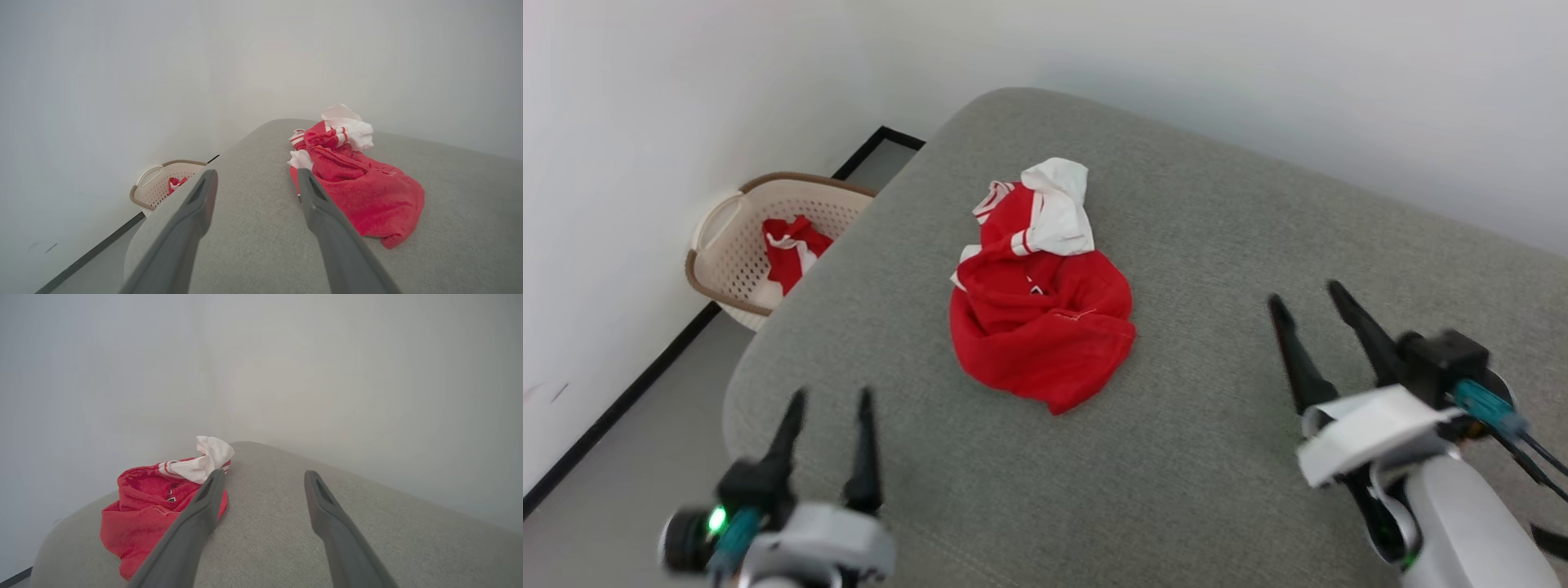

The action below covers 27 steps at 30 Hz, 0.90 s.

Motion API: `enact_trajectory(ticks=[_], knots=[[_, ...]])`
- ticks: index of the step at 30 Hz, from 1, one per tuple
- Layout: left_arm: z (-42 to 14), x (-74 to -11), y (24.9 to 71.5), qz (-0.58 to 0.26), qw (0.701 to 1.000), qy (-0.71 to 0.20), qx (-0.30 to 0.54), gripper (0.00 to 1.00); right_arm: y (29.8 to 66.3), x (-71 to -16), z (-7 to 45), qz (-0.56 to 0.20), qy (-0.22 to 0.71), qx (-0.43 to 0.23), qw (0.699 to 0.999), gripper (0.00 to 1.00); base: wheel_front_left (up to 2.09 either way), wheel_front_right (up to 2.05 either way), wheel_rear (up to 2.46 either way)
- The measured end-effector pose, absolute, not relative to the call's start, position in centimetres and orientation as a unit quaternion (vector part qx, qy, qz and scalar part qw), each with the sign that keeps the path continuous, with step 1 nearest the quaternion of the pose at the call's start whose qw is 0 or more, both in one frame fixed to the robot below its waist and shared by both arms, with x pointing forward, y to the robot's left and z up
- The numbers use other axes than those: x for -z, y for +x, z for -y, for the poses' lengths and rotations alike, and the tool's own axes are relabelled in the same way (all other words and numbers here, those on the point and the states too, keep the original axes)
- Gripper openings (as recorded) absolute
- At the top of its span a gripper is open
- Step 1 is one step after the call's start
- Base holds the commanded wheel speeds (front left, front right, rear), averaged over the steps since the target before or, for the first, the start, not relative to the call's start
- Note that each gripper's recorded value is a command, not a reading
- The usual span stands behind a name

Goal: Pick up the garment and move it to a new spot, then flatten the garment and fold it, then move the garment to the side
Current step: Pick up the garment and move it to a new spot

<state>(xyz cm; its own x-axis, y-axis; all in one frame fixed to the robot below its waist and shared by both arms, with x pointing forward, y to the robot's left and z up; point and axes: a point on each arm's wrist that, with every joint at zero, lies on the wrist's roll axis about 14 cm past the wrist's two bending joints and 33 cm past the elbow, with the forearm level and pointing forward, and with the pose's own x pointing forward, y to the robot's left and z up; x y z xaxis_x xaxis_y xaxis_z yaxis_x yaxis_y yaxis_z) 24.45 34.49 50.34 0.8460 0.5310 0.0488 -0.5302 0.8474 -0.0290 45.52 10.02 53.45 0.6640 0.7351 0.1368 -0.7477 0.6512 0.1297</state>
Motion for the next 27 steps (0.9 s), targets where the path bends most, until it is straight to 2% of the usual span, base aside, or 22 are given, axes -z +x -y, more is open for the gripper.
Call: enact_trajectory(ticks=[3, 8, 10, 17, 19, 23, 27], knots=[[-33.7, -51.3, 27.4, 0.030, 0.974, 0.017, -0.223, 1.00, 45.7, -52.5, -8.2, 0.028, 0.086, -0.387, 0.917, 1.00, 0.00, 0.00, 0.00], [-34.6, -54.1, 32.5, 0.048, 0.982, 0.044, -0.178, 1.00, 46.3, -53.1, -6.2, 0.042, 0.082, -0.366, 0.926, 1.00, 0.00, 0.00, 0.00], [-35.1, -54.1, 34.6, 0.030, 0.985, 0.051, -0.162, 1.00, 46.7, -52.9, -4.8, 0.042, 0.082, -0.349, 0.933, 1.00, 0.00, 0.00, 0.00], [-36.1, -48.4, 40.0, -0.183, 0.976, 0.030, -0.118, 1.00, 48.2, -52.3, 0.2, 0.042, 0.094, -0.285, 0.953, 1.00, 0.00, 0.00, 0.00], [-35.6, -47.2, 41.3, -0.222, 0.968, -0.019, -0.112, 1.00, 48.4, -51.5, 1.8, 0.035, 0.098, -0.262, 0.959, 1.00, 0.00, 0.00, 0.00], [-35.4, -43.8, 42.0, -0.342, 0.935, -0.027, -0.088, 1.00, 48.6, -50.3, 4.9, 0.025, 0.104, -0.221, 0.969, 1.00, 0.00, 0.00, 0.00], [-34.2, -41.6, 43.3, -0.404, 0.911, -0.052, -0.066, 1.00, 49.0, -49.6, 7.4, 0.021, 0.107, -0.188, 0.976, 1.00, 0.00, 0.00, 0.00]])
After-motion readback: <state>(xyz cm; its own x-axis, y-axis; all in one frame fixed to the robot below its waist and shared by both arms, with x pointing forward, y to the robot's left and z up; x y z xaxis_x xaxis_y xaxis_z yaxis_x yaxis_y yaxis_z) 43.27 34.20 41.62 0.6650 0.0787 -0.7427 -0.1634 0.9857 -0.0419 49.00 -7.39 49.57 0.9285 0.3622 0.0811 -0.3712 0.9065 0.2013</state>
